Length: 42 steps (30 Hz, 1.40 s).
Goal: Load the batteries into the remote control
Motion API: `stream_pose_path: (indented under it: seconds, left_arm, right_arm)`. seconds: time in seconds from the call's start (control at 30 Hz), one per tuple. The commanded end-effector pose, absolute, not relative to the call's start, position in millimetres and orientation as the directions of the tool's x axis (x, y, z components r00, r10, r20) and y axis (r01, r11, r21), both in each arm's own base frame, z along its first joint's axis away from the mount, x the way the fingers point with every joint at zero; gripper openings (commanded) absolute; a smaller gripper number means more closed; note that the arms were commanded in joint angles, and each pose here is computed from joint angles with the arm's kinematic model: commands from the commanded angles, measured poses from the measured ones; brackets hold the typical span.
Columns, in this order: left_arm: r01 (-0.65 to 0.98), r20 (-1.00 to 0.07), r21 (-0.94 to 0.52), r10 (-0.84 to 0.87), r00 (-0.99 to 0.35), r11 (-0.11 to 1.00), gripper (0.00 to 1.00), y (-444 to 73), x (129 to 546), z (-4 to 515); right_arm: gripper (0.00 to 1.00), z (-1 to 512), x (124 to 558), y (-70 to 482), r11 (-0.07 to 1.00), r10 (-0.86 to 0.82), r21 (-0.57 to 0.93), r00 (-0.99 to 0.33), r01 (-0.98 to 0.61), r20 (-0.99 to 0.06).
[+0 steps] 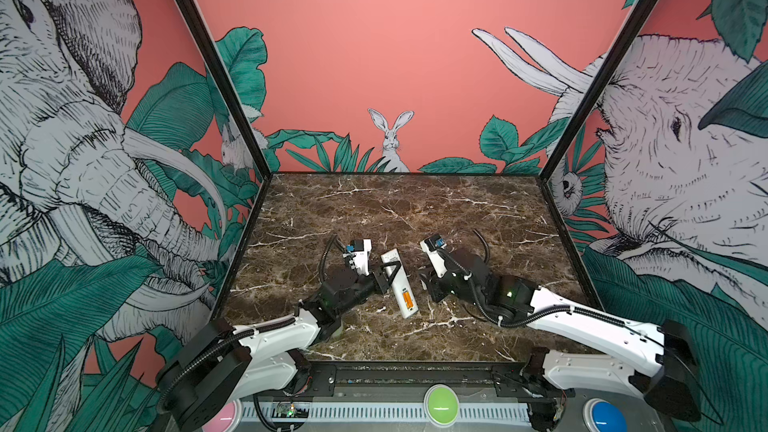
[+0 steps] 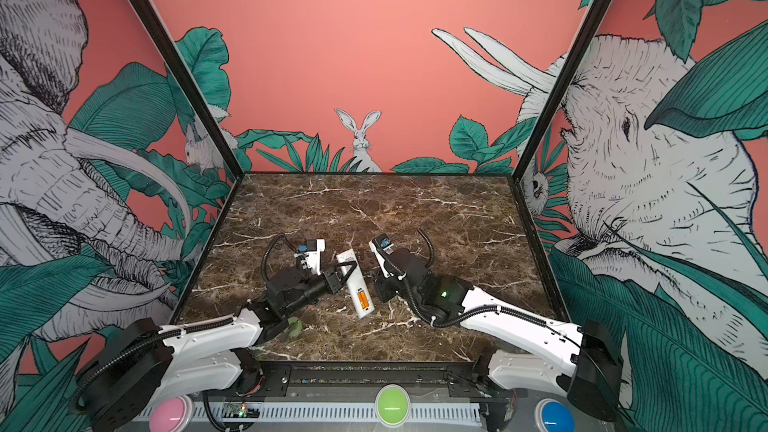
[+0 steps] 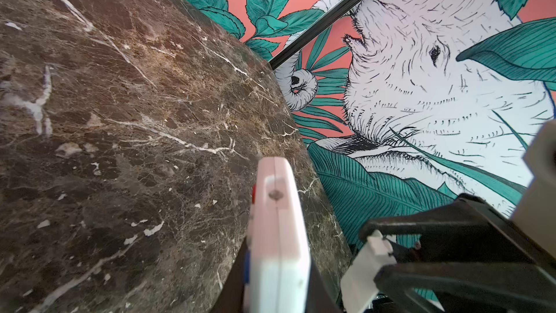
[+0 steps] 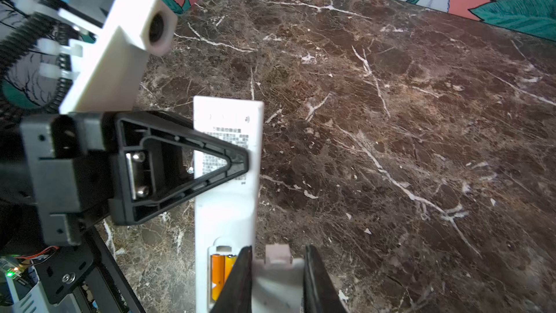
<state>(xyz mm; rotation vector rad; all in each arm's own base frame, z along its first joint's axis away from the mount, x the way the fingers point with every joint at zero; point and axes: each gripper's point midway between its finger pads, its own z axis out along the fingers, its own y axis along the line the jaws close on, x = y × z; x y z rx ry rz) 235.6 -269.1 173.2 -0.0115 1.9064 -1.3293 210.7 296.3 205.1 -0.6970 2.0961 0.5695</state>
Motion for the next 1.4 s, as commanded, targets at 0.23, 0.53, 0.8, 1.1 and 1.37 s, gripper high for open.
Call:
stream_pose_path:
  seconds: [0.23,0.53,0.8,1.1,1.37]
  left_arm:
    - [0.405,-0.579,-0.812,-0.499,-0.645,0.42,0.0,-259,242,194]
    - [0.398,-0.582,-0.811,-0.519,-0.626,0.429,0.0,-249,245,199]
    - [0.393,-0.569,-0.821,-0.532,-0.627,0.415,0.0,-245,246,200]
    - [0.389,-0.561,-0.827,-0.541,-0.627,0.407,0.0,-243,246,201]
    - [0.386,-0.559,-0.828,-0.545,-0.625,0.407,0.0,-241,247,201]
  right_arm:
    - [0.12,210,209,321,0.717,-0.203,0.185,-0.455,-0.672,-0.867]
    - [0.12,202,199,335,0.688,-0.213,0.191,-0.447,-0.7,-0.869]
    - [0.12,196,194,344,0.676,-0.216,0.196,-0.445,-0.71,-0.869]
    - [0.11,182,197,344,0.691,-0.229,0.18,-0.449,-0.7,-0.864]
    - [0.11,176,196,347,0.689,-0.234,0.186,-0.458,-0.7,-0.857]
